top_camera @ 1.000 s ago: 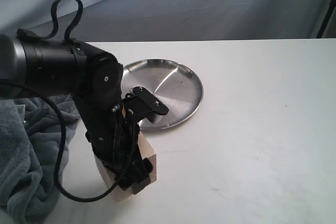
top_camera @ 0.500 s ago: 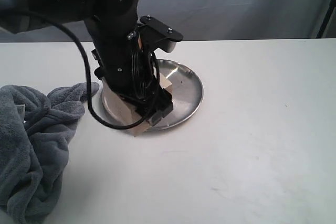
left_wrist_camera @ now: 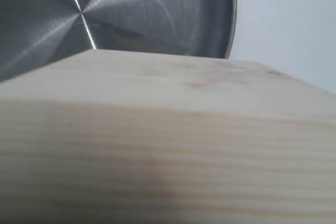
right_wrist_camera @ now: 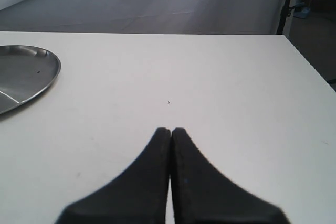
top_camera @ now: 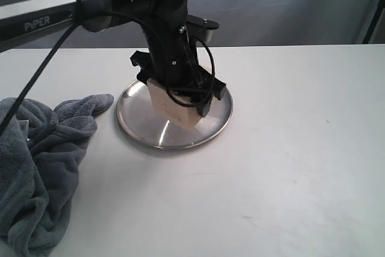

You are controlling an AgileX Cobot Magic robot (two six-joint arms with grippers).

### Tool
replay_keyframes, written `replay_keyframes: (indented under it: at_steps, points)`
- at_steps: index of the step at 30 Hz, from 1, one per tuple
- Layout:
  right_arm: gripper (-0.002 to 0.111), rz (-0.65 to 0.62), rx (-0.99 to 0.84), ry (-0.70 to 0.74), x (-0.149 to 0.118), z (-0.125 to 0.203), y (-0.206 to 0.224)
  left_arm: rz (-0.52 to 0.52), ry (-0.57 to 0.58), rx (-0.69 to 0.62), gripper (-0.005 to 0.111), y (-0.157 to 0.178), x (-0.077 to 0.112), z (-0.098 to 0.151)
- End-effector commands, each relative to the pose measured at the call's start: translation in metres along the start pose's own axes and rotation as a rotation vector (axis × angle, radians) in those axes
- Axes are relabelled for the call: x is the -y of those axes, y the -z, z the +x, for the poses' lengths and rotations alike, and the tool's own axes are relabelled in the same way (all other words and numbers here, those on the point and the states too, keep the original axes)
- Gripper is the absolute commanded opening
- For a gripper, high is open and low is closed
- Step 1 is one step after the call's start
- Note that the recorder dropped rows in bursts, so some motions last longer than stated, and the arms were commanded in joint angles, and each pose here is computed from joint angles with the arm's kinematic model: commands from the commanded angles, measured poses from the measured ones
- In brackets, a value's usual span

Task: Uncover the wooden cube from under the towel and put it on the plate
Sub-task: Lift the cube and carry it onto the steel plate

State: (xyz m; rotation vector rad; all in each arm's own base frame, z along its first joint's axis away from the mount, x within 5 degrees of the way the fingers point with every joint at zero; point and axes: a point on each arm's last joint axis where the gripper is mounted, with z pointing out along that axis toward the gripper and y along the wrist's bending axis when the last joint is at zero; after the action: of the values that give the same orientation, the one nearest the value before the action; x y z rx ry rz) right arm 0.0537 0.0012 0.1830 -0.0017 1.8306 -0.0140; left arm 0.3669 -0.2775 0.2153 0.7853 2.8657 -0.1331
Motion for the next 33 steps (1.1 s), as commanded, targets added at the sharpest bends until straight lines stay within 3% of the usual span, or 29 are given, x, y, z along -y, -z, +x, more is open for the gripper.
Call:
replay_keyframes:
  at_steps: [1,6,10,30,33]
  points:
    - [0.0,0.0,0.001,-0.01,0.0,0.001,0.0,0.056,0.158,0.029,0.001,-0.011,-0.024,-0.017]
    - [0.0,0.0,0.001,-0.01,0.0,0.001,0.0,0.033,0.213,0.044,0.001,-0.031,-0.052,-0.027]
    - [0.0,0.0,0.001,-0.01,0.0,0.001,0.0,0.025,0.233,0.049,0.001,-0.045,-0.063,-0.03]
    - [0.0,0.0,0.001,-0.01,0.0,0.001,0.0,0.014,0.248,0.005,0.001,-0.093,-0.065,-0.028]
    - [0.0,0.0,0.001,-0.01,0.0,0.001,0.0,0.012,0.269,-0.01,0.006,-0.093,-0.066,-0.027]
